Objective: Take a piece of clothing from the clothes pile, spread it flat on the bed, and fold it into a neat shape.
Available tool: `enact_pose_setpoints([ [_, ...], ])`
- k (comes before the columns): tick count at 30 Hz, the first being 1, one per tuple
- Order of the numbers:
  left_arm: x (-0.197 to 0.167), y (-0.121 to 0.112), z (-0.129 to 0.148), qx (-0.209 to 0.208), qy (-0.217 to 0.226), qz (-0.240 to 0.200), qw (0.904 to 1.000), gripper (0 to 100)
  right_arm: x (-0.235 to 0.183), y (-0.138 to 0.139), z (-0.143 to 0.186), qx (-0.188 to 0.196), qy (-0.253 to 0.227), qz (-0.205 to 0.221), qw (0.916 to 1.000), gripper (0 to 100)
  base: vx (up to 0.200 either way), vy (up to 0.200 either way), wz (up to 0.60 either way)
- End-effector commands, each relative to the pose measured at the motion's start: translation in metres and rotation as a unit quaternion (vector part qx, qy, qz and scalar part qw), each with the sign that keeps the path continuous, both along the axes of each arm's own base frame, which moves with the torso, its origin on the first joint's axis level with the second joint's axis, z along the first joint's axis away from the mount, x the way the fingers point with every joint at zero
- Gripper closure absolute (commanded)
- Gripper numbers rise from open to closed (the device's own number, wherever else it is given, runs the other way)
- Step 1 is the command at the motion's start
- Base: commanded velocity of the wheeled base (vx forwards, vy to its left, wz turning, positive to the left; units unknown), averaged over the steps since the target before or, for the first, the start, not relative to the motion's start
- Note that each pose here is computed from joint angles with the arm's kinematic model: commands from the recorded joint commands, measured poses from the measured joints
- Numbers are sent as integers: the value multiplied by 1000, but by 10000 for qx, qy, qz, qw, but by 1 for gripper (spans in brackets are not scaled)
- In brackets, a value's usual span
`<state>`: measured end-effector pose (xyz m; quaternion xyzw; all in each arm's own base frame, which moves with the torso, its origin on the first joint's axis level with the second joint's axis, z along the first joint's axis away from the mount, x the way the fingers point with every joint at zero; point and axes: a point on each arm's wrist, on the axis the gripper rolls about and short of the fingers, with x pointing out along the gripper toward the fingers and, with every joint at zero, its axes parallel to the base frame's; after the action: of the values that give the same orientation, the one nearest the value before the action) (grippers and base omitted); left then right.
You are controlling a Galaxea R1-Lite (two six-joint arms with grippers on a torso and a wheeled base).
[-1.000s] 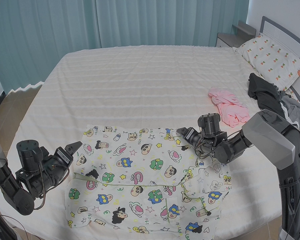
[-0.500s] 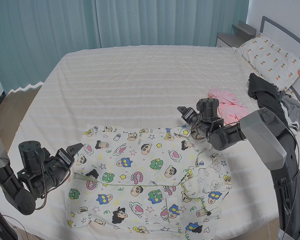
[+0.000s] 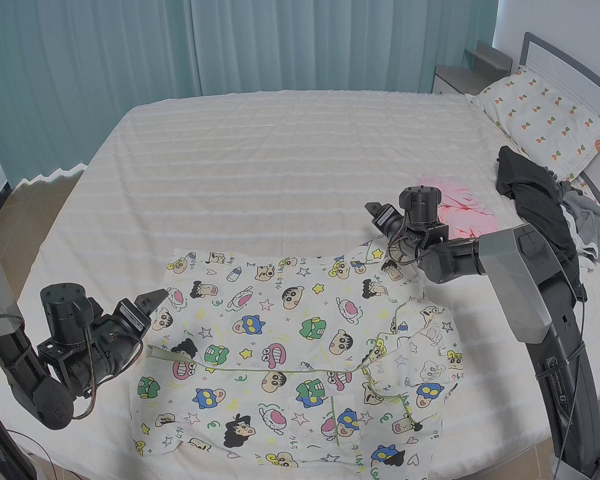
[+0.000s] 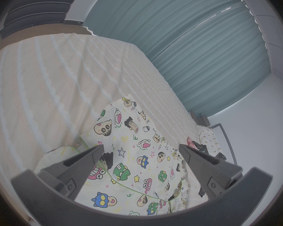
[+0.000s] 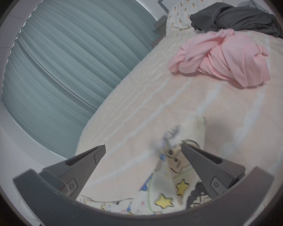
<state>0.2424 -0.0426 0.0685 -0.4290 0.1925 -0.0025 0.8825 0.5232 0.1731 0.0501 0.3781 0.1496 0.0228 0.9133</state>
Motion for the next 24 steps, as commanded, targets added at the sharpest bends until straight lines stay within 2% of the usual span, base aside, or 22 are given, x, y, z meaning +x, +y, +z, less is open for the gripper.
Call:
enact_pose_setpoints([
  [1,2,0,-4,18,70,-4,10000,0,1,-2,-16,-100,246,-14,9996,0,0,0,0],
  [4,2,0,-5,21,93,-4,10000,0,1,-3,-13,-90,217,-22,9997,0,0,0,0],
  [14,2,0,-3,2,50,16,10000,0,-17,10,68,180,-327,136,9992,0,0,0,0],
  [21,4,1,0,-170,1,212,9996,0,-34,9,54,-36,179,205,9996,0,0,0,0],
  [24,3,1,-1,-172,17,197,9997,0,-43,18,42,-123,409,311,9986,0,200,0,0],
])
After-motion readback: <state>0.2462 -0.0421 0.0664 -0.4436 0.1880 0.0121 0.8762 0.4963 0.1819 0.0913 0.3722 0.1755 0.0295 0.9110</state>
